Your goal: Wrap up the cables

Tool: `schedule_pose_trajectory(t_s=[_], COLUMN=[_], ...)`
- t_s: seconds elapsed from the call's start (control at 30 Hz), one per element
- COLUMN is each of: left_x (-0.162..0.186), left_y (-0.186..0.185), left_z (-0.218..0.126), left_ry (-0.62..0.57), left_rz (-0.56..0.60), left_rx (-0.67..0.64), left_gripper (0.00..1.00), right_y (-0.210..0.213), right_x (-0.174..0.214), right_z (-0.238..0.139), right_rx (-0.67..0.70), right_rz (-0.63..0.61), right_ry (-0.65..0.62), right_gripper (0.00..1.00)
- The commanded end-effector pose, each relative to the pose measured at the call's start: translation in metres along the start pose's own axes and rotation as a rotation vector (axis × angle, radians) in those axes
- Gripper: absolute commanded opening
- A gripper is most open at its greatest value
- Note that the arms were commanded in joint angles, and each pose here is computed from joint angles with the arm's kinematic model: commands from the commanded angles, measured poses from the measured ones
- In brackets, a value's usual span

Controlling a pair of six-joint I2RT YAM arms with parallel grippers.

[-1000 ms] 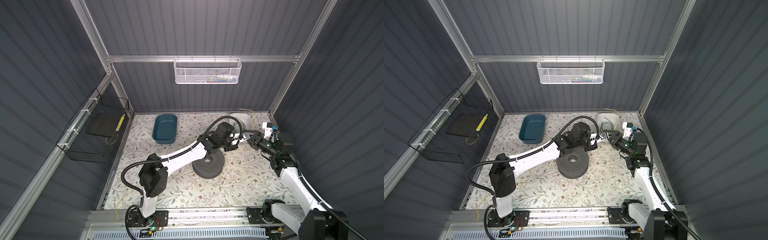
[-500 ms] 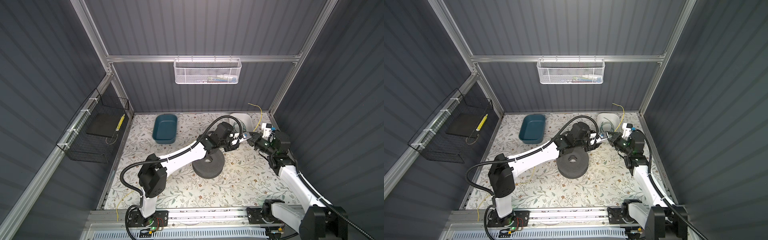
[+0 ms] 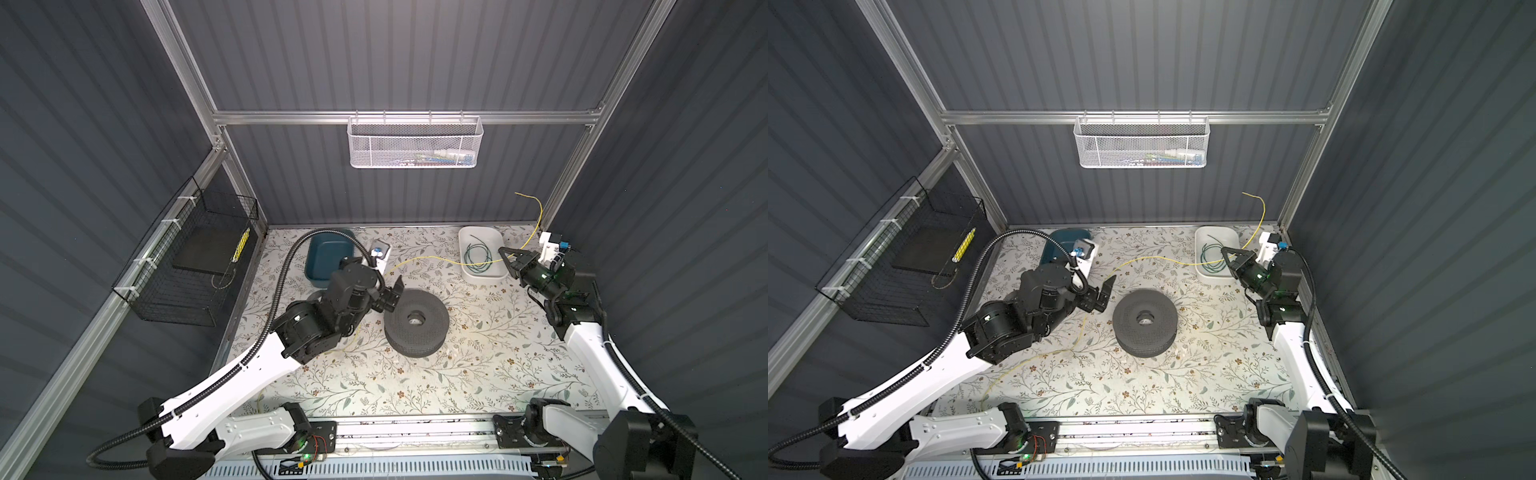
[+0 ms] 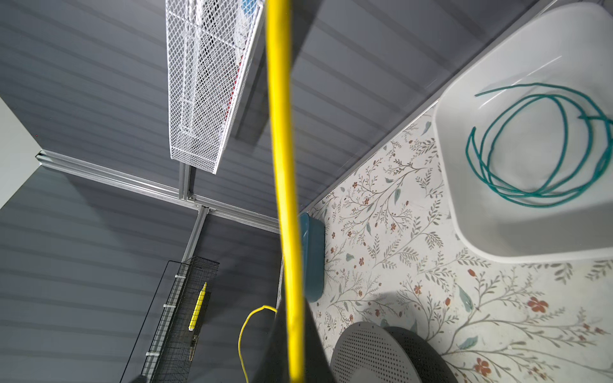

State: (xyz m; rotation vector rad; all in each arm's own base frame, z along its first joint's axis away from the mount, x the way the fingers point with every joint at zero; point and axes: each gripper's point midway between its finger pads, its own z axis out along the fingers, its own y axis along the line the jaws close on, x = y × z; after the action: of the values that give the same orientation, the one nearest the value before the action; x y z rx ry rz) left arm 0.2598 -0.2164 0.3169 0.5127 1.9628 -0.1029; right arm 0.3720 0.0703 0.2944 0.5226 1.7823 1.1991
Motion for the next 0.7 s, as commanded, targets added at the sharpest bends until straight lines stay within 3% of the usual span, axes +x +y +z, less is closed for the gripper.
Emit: schedule_pose_trajectory(t_s=[0.0, 0.03, 0.13, 0.23, 0.37, 0.47, 0.6, 0.67], left_x=[0.105, 0.115, 0.144, 0.152, 0.174, 0.189, 0.187, 0.187], left_y=[0.02, 0.018, 0.016, 0.017, 0.015, 0.006, -0.008, -0.013], left_z=[0.007, 0.009, 0.019, 0.024, 0.036, 0.044, 0.051, 0.058], left_ry=[0.244, 0.251, 0.344, 0.334, 0.377, 0.405, 0.42, 0.448], left_rz=[-0.132, -0.164, -0.244, -0.28, -0.294, -0.275, -0.173, -0.134], left_rx=[-0.135, -0.109, -0.059, -0.058, -0.075, -0.043, 0.039, 0.046], left_gripper=[0.97, 0.93, 0.7, 0.69, 0.49, 0.43, 0.48, 0.44], right_y=[0.014, 0.014, 0.014, 0.012, 0.008, 0.004, -0.005, -0.009], right_x=[-0.01, -0.01, -0.01, -0.008, -0.01, -0.012, -0.016, -0.017], right_z=[0.0, 0.0, 0.0, -0.001, -0.006, -0.01, -0.016, -0.019], right_rx=[-0.025, -0.023, -0.021, -0.015, -0.005, 0.001, 0.017, 0.026], right_rz=[-0.038, -0.04, -0.043, -0.045, -0.04, -0.03, -0.016, -0.009], right_ry=[-0.02, -0.022, -0.018, -0.009, -0.02, -0.027, -0.036, -0.038], right_gripper=[0.0, 0.0, 0.0, 0.0, 0.0, 0.0, 0.0, 0.0])
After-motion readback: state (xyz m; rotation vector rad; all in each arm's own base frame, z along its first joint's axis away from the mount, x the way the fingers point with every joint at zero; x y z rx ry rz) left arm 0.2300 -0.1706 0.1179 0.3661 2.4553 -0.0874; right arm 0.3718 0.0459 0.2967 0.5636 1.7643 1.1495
